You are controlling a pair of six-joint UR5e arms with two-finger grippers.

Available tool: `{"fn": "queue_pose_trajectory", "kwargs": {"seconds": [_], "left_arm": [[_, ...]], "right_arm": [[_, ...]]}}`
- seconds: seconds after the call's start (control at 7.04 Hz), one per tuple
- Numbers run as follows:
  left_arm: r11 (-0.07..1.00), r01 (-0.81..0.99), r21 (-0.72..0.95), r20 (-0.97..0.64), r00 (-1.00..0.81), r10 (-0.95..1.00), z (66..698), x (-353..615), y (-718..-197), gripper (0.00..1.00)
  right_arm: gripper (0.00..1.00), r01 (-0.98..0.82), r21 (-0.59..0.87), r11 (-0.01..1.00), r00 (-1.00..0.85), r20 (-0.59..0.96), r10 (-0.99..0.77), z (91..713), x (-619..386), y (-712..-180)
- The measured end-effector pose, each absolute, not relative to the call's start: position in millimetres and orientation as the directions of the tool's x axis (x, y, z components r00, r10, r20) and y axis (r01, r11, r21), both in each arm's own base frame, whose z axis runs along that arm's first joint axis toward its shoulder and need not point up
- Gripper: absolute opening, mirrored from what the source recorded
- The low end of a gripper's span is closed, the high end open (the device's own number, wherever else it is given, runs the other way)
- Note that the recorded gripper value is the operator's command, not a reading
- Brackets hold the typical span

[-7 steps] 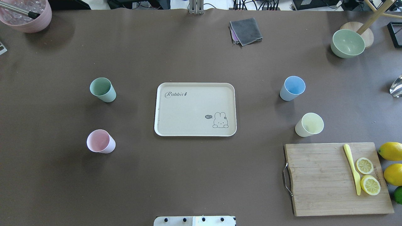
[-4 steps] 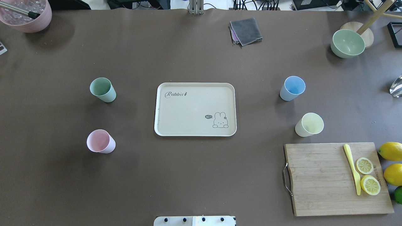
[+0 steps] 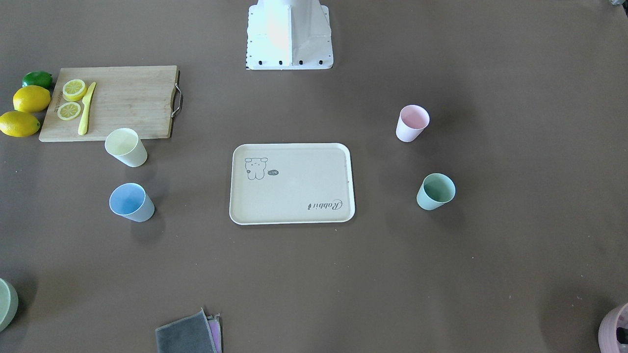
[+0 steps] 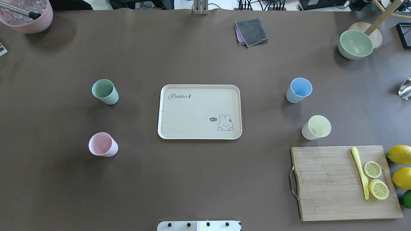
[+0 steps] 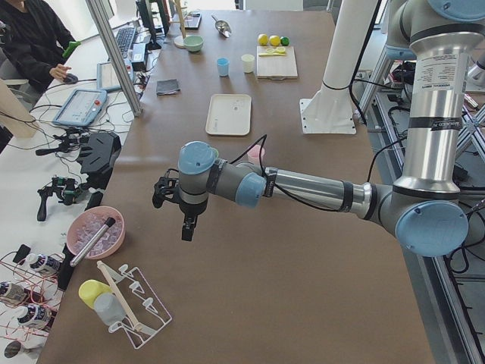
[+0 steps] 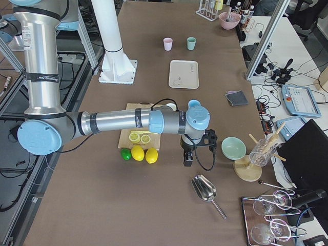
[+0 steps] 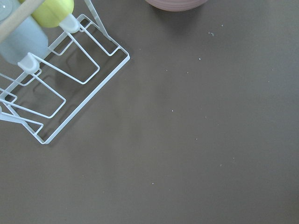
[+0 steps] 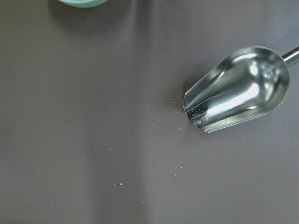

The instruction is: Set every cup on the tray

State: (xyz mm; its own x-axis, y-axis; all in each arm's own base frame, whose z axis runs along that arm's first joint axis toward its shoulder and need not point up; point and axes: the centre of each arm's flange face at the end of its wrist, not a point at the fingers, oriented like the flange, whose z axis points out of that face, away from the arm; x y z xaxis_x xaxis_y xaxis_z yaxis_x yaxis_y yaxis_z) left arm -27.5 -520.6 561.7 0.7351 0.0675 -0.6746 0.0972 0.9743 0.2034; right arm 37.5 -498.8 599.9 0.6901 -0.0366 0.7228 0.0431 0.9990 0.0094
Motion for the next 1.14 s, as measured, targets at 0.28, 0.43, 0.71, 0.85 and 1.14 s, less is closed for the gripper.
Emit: {"fn": "queue_pose_trajectory", "kwargs": {"seconds": [0.28,0.43,0.71,0.85,1.14], "left_arm": [[0.963,0.085,0.256,-0.683,0.721,0.118,555.8,-20.2,-521.9,0.98],[0.956,0.070,0.283,-0.701,0.696,0.157,554.7,-11.6,-518.5,0.98],[0.960,0.057,0.273,-0.754,0.633,0.176,552.4,4.2,-513.8,0.98],[0.960,0.072,0.270,-0.775,0.609,0.172,539.5,13.2,-518.0,0.98],[0.960,0.071,0.272,-0.815,0.548,0.190,504.7,60.6,-523.9,0.98]], "right_arm": [[1.00,0.046,0.070,0.996,0.691,0.718,-0.082,587.5,37.4,-508.5],[1.00,0.044,0.086,0.995,0.692,0.716,-0.092,587.3,36.8,-510.9],[1.00,0.024,0.065,0.998,0.687,0.724,-0.063,592.1,36.6,-509.3],[1.00,0.019,0.075,0.997,0.683,0.727,-0.068,586.5,36.1,-506.0],[1.00,0.019,0.094,0.995,0.666,0.741,-0.082,570.4,27.2,-506.1]]}}
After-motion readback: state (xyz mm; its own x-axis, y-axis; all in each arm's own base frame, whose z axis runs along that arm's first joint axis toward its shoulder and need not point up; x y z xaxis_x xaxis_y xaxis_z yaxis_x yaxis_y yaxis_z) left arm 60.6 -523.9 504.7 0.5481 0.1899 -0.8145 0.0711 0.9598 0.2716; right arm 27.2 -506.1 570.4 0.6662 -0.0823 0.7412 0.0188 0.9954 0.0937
